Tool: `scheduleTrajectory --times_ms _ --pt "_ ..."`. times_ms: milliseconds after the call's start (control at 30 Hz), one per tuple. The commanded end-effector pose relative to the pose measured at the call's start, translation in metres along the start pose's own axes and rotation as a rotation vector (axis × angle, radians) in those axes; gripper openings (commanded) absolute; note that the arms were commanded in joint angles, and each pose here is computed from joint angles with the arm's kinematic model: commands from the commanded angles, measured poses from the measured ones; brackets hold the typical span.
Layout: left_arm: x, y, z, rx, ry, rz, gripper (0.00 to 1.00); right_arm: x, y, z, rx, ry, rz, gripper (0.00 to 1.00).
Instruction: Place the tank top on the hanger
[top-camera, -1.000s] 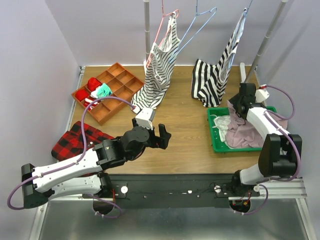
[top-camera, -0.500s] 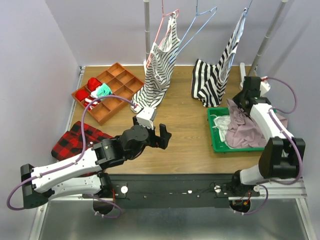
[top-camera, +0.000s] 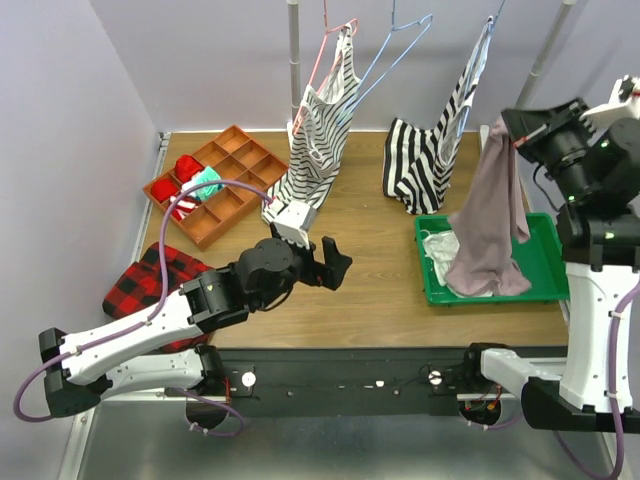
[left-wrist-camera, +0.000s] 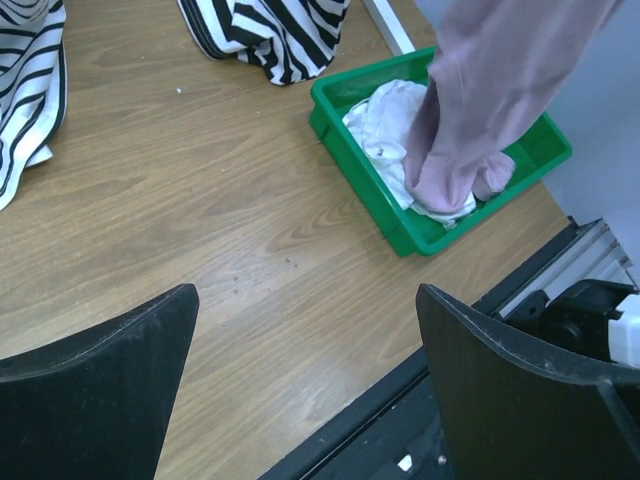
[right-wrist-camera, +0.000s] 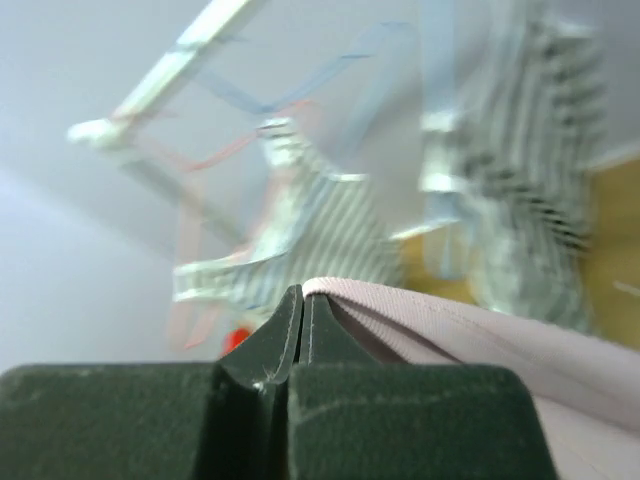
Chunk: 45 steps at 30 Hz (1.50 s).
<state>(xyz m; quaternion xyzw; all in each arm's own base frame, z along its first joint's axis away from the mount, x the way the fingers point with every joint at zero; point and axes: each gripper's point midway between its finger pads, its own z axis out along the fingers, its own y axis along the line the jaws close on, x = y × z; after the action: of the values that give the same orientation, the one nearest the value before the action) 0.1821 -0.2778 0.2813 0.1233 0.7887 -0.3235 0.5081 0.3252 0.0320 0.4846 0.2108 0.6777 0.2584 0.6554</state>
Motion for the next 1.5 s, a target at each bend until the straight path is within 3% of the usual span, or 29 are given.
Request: scheduleTrajectory --times_ms 0,233,367,533,667,733,833,867,1000,1100,1167,1267,1300,1333,1400,1467 --pt "-0.035 -0.009 -0.003 0.020 -0.074 -0.028 0.99 -0.009 0.108 -0.029 -0.488 0.152 0.044 0.01" --pt "-0.063 -0.003 -0.008 -0.004 -0.140 -0.036 0.99 -0.054 0.184 -0.043 -0.796 0.212 0.208 0.01" --pt "-0.068 0.007 -0.009 -0.031 -0.160 -0.048 0.99 -0.088 0.216 -0.061 -0.909 0.156 0.242 0.01" --pt "-0.071 0.022 -0.015 -0.067 -0.193 -0.092 0.99 -0.099 0.220 -0.061 -0.918 0.138 0.346 0.01" --pt "-0.060 0.043 -0.018 -0.129 -0.208 -0.127 0.99 -0.065 0.194 -0.041 -0.825 0.171 0.378 0.01" --pt "-0.053 0.051 -0.016 -0.157 -0.203 -0.134 0.99 -0.021 0.170 -0.009 -0.730 0.238 0.423 0.01" --pt "-0.032 0.060 -0.009 -0.189 -0.160 -0.137 0.99 0.073 0.187 0.012 -0.681 0.355 0.395 0.01" --pt "-0.021 0.065 -0.006 -0.206 -0.135 -0.132 0.99 0.146 0.200 0.019 -0.649 0.510 0.326 0.01" --pt "0.001 0.076 -0.002 -0.245 -0.099 -0.166 0.99 0.305 0.196 0.034 -0.535 0.784 0.168 0.01" --pt "0.019 0.090 -0.007 -0.278 -0.083 -0.182 0.99 0.363 0.171 0.036 -0.459 0.825 0.070 0.01" --pt "0.028 0.098 -0.010 -0.291 -0.085 -0.193 0.99 0.376 0.155 0.042 -0.415 0.828 -0.005 0.01" --pt "0.041 0.095 -0.002 -0.254 -0.067 -0.185 0.99 0.372 0.139 0.063 -0.331 0.766 -0.145 0.13" --pt "0.045 0.094 0.002 -0.248 -0.056 -0.182 0.97 0.370 0.132 0.068 -0.297 0.753 -0.184 0.32" --pt "0.051 0.094 0.006 -0.247 -0.041 -0.176 0.96 0.359 0.126 0.078 -0.240 0.696 -0.227 0.42" --pt "0.069 0.095 0.019 -0.256 0.012 -0.169 0.90 0.356 0.105 0.073 -0.176 0.701 -0.291 0.63" --pt "0.087 0.098 0.031 -0.270 0.052 -0.162 0.88 0.350 0.077 0.061 -0.114 0.665 -0.318 0.70"
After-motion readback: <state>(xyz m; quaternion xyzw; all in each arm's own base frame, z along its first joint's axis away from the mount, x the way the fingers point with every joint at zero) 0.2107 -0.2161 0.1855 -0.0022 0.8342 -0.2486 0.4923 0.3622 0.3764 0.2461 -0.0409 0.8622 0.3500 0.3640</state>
